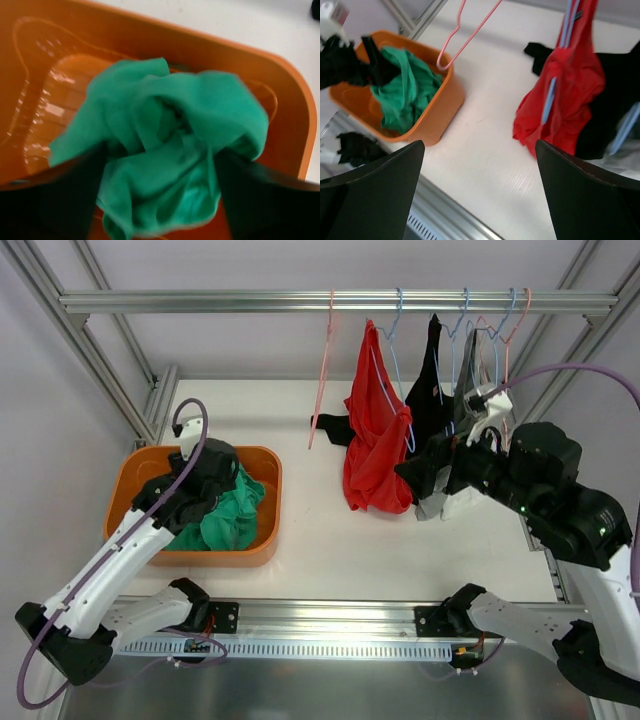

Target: Remove the tank top from the hanger

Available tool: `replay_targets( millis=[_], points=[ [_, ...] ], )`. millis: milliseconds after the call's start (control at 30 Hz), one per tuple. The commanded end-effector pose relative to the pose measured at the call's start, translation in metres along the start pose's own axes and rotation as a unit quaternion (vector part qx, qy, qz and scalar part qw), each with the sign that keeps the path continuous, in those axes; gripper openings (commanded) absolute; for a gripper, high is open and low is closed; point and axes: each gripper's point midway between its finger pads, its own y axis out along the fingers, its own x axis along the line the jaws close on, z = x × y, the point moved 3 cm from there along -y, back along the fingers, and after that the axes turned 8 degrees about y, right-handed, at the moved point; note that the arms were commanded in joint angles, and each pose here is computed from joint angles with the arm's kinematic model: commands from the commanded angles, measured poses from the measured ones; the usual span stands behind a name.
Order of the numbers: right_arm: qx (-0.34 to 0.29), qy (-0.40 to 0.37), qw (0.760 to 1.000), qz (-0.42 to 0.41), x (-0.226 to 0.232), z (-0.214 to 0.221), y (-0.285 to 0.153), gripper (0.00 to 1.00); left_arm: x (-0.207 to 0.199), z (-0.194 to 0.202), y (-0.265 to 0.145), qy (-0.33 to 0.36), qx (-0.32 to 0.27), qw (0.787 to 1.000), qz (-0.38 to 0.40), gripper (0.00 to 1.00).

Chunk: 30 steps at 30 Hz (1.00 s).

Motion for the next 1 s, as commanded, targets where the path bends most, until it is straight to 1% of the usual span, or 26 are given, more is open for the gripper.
replay_targets(
  millis=[0,67,100,133,167,200,233,267,300,333,367,400,433,467,500,533,567,600,633,667,700,733,767,800,833,967],
  points=[
    [-0.056,-0.043,0.993,0.098,-0.022,-0.039,0.008,0.99,-0.015,0.011,-0.009,-0.068,0.022,0.995,0.071,0.99],
    [-0.057,-0.072,0.987,0.133,-0.031,-0.053,0.014,0.98,-0.01,0.015,-0.02,-0.084,0.014,0.992,0.096,0.99],
    [-0.034,-0.081,0.984,0.152,-0.038,-0.054,0.034,0.96,-0.013,0.016,-0.027,-0.086,0.016,0.989,0.122,0.99],
    [-0.019,-0.087,0.983,0.163,-0.042,-0.056,0.041,0.91,-0.013,0.016,-0.033,-0.086,0.014,0.986,0.143,0.99],
    [-0.028,-0.095,0.982,0.16,-0.039,-0.07,0.041,0.88,-0.01,0.013,-0.045,-0.087,-0.001,0.982,0.169,0.99],
    [-0.024,-0.098,0.981,0.163,-0.041,-0.075,0.048,0.85,-0.011,0.012,-0.052,-0.085,-0.005,0.978,0.191,0.99],
    [-0.006,-0.097,0.979,0.179,-0.051,-0.076,0.069,0.83,-0.019,0.014,-0.063,-0.075,0.001,0.969,0.237,0.99],
    [-0.004,-0.098,0.979,0.181,-0.053,-0.081,0.077,0.81,-0.019,0.013,-0.072,-0.062,-0.009,0.962,0.264,0.99],
    [-0.019,-0.097,0.98,0.175,-0.053,-0.098,0.077,0.8,-0.022,0.014,-0.078,-0.053,-0.008,0.956,0.287,0.99],
    [0.016,-0.094,0.979,0.18,-0.062,-0.092,0.1,0.8,-0.029,0.018,-0.086,-0.04,0.001,0.946,0.322,0.99],
    [0.003,-0.089,0.982,0.165,-0.058,-0.106,0.101,0.77,-0.029,0.021,-0.089,-0.027,-0.001,0.941,0.337,0.99],
    [0.008,-0.087,0.983,0.163,-0.06,-0.107,0.108,0.77,-0.031,0.024,-0.091,-0.023,0.002,0.937,0.347,0.99],
    [0.023,-0.085,0.982,0.165,-0.065,-0.104,0.124,0.74,-0.031,0.028,-0.094,-0.018,0.003,0.933,0.359,0.99],
    [0.026,-0.085,0.982,0.166,-0.066,-0.104,0.13,0.71,-0.029,0.032,-0.095,-0.019,-0.001,0.932,0.363,0.99],
    [0.022,-0.086,0.982,0.167,-0.067,-0.108,0.134,0.67,-0.028,0.035,-0.096,-0.019,-0.003,0.931,0.365,0.99],
    [0.024,-0.088,0.981,0.169,-0.069,-0.108,0.139,0.58,-0.026,0.036,-0.097,-0.018,-0.007,0.93,0.366,0.99],
    [0.034,-0.089,0.98,0.175,-0.075,-0.105,0.15,0.53,-0.024,0.038,-0.1,-0.019,-0.014,0.928,0.372,0.99],
    [0.034,-0.09,0.979,0.178,-0.076,-0.106,0.154,0.39,-0.023,0.039,-0.101,-0.019,-0.019,0.927,0.374,0.99],
    [0.031,-0.09,0.979,0.18,-0.078,-0.107,0.157,0.31,-0.021,0.039,-0.102,-0.018,-0.022,0.927,0.375,0.99],
    [0.031,-0.09,0.978,0.187,-0.08,-0.107,0.161,0.26,-0.022,0.04,-0.108,-0.018,-0.024,0.92,0.391,0.99],
    [0.029,-0.088,0.978,0.189,-0.081,-0.107,0.162,0.23,-0.023,0.04,-0.109,-0.017,-0.024,0.919,0.393,0.99],
    [0.025,-0.086,0.978,0.189,-0.081,-0.109,0.164,0.16,-0.022,0.04,-0.11,-0.016,-0.025,0.917,0.397,0.99],
    [0.023,-0.08,0.979,0.185,-0.079,-0.109,0.164,0.12,-0.023,0.039,-0.111,-0.017,-0.027,0.916,0.399,0.99],
    [0.013,-0.075,0.98,0.183,-0.077,-0.113,0.162,0.05,-0.023,0.04,-0.111,-0.016,-0.025,0.916,0.4,0.99],
    [0.008,-0.07,0.981,0.181,-0.076,-0.114,0.162,0.01,-0.024,0.04,-0.11,-0.015,-0.022,0.916,0.399,0.99],
    [-0.036,-0.033,0.982,0.18,-0.069,-0.125,0.152,0.0,-0.029,0.043,-0.106,-0.011,-0.006,0.917,0.398,0.99]
  ],
)
